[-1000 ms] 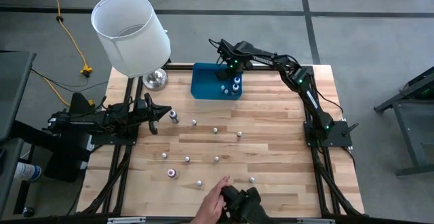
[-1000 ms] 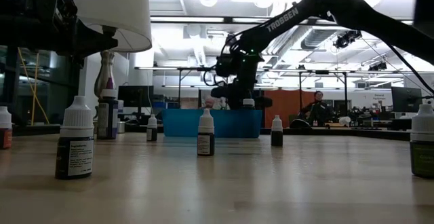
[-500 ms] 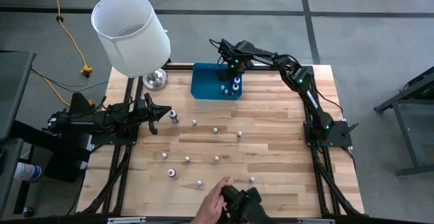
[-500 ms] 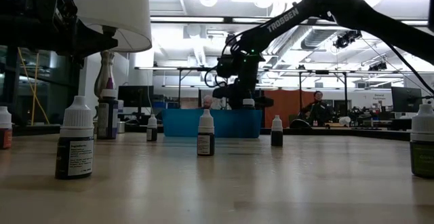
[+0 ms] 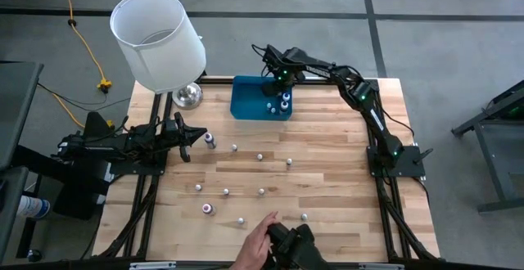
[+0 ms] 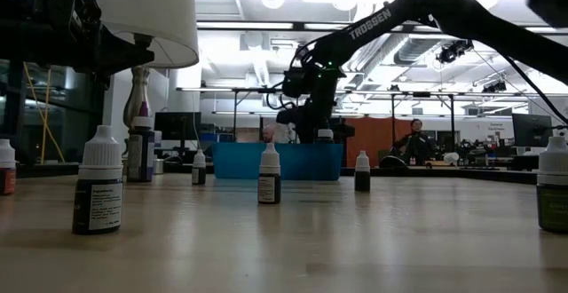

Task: Pick & Place food coloring
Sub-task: Put the small black food coloring bottle into the blue bin

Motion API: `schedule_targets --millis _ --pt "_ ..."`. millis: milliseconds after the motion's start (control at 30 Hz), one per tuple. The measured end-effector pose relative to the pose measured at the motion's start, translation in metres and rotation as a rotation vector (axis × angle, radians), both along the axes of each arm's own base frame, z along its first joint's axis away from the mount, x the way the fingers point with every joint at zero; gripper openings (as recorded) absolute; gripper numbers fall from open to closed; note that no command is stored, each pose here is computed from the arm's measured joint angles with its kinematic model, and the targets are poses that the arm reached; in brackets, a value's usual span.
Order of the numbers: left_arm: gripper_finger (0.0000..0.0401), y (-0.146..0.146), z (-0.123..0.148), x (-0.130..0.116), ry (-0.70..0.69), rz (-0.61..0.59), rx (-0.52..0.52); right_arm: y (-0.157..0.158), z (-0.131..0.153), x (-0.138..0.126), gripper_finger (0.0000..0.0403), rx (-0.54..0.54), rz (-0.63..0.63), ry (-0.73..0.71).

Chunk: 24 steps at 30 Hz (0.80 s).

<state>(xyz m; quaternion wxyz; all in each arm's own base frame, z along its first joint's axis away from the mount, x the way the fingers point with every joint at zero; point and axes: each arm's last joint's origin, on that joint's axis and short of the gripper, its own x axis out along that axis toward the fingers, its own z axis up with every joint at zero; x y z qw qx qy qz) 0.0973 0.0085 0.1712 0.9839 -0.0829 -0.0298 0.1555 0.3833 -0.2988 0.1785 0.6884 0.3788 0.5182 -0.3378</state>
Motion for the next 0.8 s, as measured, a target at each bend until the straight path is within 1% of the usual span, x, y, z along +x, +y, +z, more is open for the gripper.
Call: schedule_targets --millis 300,533,700,800 --pt "0.0000 0.000 0.000 0.000 0.000 0.000 0.000 -0.004 0.031 0.002 0.0131 -0.058 0.053 -0.013" --pt "0.0000 0.000 0.000 0.000 0.000 0.000 0.000 -0.001 0.070 0.000 0.0130 -0.106 0.115 -0.028" --pt "0.0000 0.000 0.000 0.000 0.000 0.000 0.000 0.013 0.102 -0.015 0.0130 -0.144 0.155 -0.045" --pt "0.0000 0.000 0.000 0.000 0.000 0.000 0.000 0.025 0.120 -0.023 0.0129 -0.165 0.201 -0.016"
